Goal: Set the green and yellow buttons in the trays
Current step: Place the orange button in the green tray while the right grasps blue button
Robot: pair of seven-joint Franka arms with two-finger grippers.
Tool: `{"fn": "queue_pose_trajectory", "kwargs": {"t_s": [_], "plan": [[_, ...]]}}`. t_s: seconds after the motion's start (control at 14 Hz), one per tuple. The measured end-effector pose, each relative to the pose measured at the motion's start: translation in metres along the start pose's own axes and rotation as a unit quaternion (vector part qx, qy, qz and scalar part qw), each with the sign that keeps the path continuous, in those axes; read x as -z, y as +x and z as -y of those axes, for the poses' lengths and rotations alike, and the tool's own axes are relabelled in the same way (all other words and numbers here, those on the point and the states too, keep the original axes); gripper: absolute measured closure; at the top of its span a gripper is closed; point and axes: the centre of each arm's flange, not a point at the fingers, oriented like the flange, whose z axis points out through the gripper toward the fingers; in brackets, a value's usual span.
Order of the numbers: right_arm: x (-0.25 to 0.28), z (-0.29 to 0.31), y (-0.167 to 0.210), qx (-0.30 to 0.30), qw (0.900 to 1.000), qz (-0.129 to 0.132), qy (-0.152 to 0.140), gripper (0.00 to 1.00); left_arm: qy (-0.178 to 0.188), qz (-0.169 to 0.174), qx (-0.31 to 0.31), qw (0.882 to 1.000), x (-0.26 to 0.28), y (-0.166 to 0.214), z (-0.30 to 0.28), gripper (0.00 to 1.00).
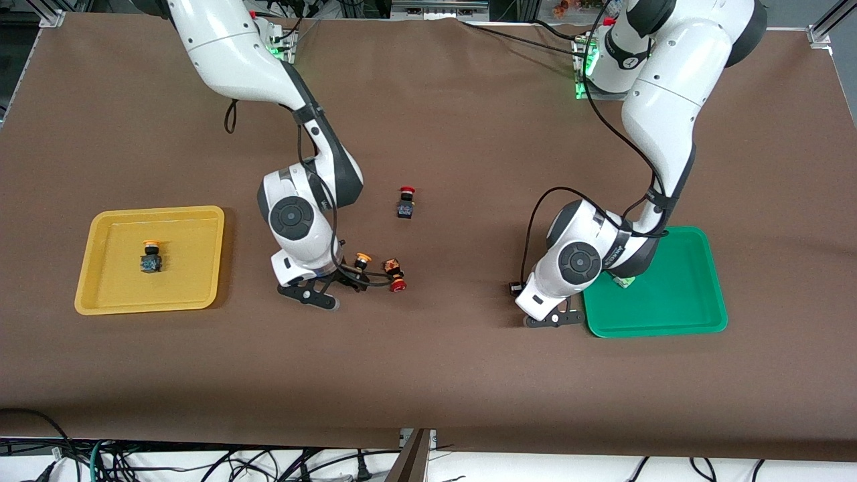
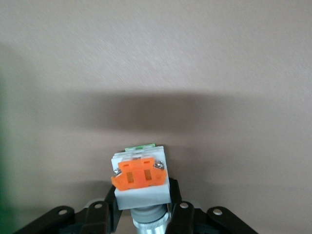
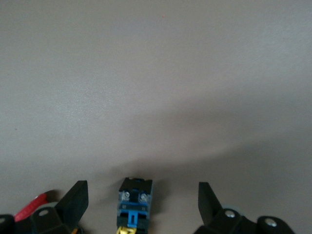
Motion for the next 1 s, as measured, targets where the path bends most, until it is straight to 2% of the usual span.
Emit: {"fn": "queue_pose_trajectory", "kwargs": {"t_s": [0.14, 0.36, 0.43, 0.5, 0.57, 0.64, 0.86, 0.93, 1.0], "plan": [[-0.01, 0.002, -0.001, -0.011, 1.0, -0.007, 0.004, 0.0, 0.001, -0.015, -0.032, 0.999, 0.023, 0.022, 0.029, 0.59], [-0.019, 0.008, -0.008, -0.013, 1.0, -0.01, 0.007, 0.0, 0.016, 0.006, -0.058, 0.998, 0.076, 0.043, 0.096, 0.59], [-0.021, 0.009, -0.01, -0.013, 1.0, -0.01, 0.007, 0.05, 0.02, 0.015, -0.068, 0.997, 0.091, 0.046, 0.121, 0.59], [-0.021, 0.01, -0.011, -0.013, 1.0, -0.01, 0.006, 0.05, 0.022, 0.024, -0.077, 0.996, 0.102, 0.05, 0.15, 0.59], [-0.022, 0.01, -0.012, -0.012, 1.0, -0.01, 0.006, 0.12, 0.02, 0.031, -0.082, 0.996, 0.104, 0.054, 0.176, 0.59], [-0.021, 0.01, -0.011, -0.011, 1.0, -0.01, 0.006, 0.26, 0.018, 0.041, -0.082, 0.996, 0.099, 0.055, 0.2, 0.59], [-0.017, 0.006, -0.003, 0.008, 1.0, -0.018, 0.005, 0.59, 0.018, 0.094, -0.079, 0.992, 0.074, 0.044, 0.24, 0.59], [-0.011, 0.0, 0.006, 0.018, 1.0, -0.017, 0.001, 0.68, 0.017, 0.1, -0.093, 0.99, 0.072, 0.044, 0.249, 0.59], [-0.002, -0.012, 0.018, 0.032, 0.999, -0.008, -0.01, 0.81, 0.014, 0.101, -0.116, 0.988, 0.072, 0.045, 0.262, 0.54]]}}
